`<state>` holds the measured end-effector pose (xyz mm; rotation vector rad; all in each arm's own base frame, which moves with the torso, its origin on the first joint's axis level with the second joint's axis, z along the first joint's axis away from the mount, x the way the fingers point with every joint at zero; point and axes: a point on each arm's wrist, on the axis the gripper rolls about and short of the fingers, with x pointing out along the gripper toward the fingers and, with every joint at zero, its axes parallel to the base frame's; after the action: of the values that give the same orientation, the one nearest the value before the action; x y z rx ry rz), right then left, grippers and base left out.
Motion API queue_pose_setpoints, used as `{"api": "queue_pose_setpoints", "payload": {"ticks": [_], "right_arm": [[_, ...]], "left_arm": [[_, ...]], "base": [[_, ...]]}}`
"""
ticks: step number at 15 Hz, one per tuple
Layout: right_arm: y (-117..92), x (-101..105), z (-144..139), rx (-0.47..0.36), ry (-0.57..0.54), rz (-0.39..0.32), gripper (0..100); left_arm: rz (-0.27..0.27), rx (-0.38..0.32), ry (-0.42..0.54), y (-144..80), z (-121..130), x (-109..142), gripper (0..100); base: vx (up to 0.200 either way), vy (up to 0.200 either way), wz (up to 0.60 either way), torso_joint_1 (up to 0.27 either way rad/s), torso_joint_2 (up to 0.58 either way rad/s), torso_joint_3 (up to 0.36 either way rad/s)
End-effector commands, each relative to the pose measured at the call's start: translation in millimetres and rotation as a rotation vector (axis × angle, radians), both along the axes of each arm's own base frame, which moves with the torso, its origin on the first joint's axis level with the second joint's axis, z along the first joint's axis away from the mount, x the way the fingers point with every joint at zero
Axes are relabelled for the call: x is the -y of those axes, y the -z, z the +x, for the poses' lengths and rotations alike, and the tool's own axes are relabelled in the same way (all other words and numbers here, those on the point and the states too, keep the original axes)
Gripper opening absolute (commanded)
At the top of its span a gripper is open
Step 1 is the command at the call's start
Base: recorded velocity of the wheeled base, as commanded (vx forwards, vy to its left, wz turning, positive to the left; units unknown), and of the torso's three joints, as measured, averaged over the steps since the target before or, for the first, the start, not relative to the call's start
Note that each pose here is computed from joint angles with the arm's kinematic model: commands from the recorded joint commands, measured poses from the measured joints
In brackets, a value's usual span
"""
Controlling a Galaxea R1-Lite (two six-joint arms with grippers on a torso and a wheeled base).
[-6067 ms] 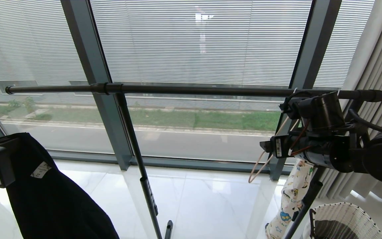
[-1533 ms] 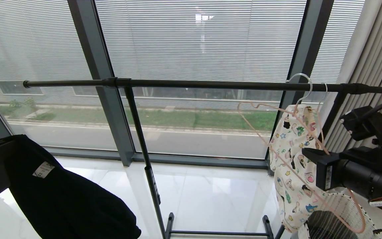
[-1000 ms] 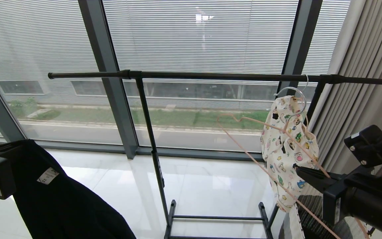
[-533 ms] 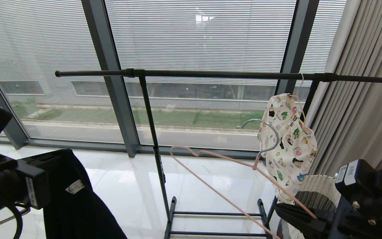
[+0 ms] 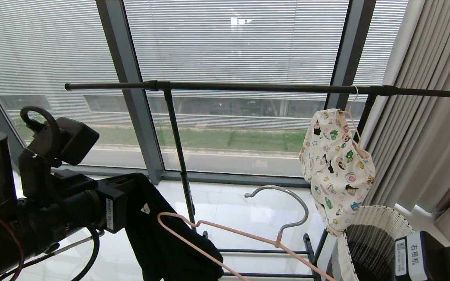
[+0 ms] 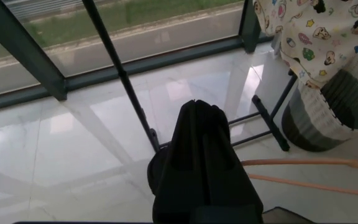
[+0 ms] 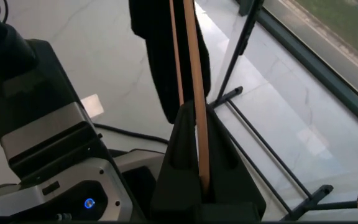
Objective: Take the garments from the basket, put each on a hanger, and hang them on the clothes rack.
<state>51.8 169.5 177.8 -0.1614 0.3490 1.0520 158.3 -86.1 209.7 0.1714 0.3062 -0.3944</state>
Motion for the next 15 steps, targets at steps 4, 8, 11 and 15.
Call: {"api": "queue_pose_setpoints", "payload": {"ticks": [4, 8, 11, 15], "right_arm": [[-3, -3, 3, -0.002, 0.008, 0.012, 0], [-11, -8, 6, 0.008, 0.015, 0.037, 0], [-14, -13, 7, 0.006, -0.002, 0.042, 0], [-7, -35, 14, -0.008, -0.002, 0.042, 0]], "left_arm": [[0.015, -0.017, 0.030, 6, -2, 5, 0], [0.015, -0.017, 0.054, 6, -5, 8, 0], [0.016, -0.018, 0.076, 7, -7, 12, 0], [0.006, -0.003, 0.101, 3, -12, 15, 0]], "base": [[0.000, 0.000, 0.00, 0.000, 0.00, 0.000], [0.000, 0.000, 0.00, 0.000, 0.00, 0.000], [0.000, 0.000, 0.00, 0.000, 0.00, 0.000], [0.000, 0.000, 0.00, 0.000, 0.00, 0.000]]}}
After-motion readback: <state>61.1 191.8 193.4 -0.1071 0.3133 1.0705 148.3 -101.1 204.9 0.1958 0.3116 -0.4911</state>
